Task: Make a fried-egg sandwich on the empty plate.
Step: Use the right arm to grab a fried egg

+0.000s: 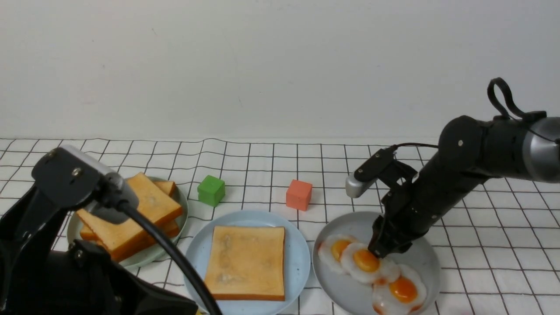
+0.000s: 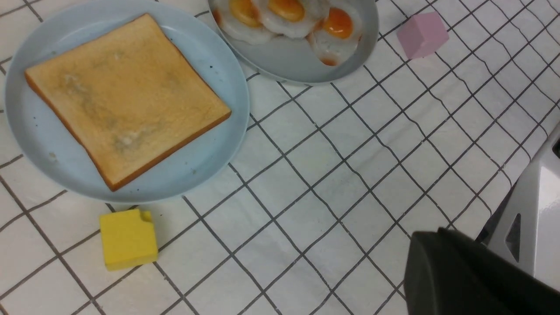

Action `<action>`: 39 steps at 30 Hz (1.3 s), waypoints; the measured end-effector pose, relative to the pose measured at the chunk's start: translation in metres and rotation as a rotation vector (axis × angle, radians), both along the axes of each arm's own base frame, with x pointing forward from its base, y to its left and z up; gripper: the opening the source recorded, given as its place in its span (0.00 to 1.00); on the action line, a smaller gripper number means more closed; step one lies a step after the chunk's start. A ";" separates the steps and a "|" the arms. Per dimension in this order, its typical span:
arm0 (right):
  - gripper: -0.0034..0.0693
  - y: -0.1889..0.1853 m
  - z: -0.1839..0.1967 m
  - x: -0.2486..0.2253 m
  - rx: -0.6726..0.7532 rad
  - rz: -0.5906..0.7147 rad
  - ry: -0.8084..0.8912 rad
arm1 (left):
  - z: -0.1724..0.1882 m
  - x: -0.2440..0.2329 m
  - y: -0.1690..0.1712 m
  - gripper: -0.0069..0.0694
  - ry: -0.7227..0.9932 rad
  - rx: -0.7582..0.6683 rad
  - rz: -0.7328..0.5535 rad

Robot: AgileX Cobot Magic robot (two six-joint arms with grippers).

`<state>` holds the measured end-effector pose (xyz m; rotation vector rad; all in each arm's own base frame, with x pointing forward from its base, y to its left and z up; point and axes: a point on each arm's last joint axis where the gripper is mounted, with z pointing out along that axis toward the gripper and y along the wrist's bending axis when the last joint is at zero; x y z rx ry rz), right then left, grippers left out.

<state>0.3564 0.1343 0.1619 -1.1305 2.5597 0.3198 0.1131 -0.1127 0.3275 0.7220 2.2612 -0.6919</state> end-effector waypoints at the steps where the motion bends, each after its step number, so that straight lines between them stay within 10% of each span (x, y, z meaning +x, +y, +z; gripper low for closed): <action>1: 0.33 0.000 -0.001 0.000 0.000 -0.001 0.001 | 0.000 0.000 0.000 0.07 0.000 0.000 0.000; 8: 0.04 0.001 -0.004 0.001 0.005 0.002 0.010 | 0.000 0.000 0.000 0.07 0.003 0.002 -0.001; 39: 0.12 -0.001 0.032 -0.005 0.029 0.019 -0.077 | -0.002 -0.001 0.001 0.10 0.014 0.022 -0.009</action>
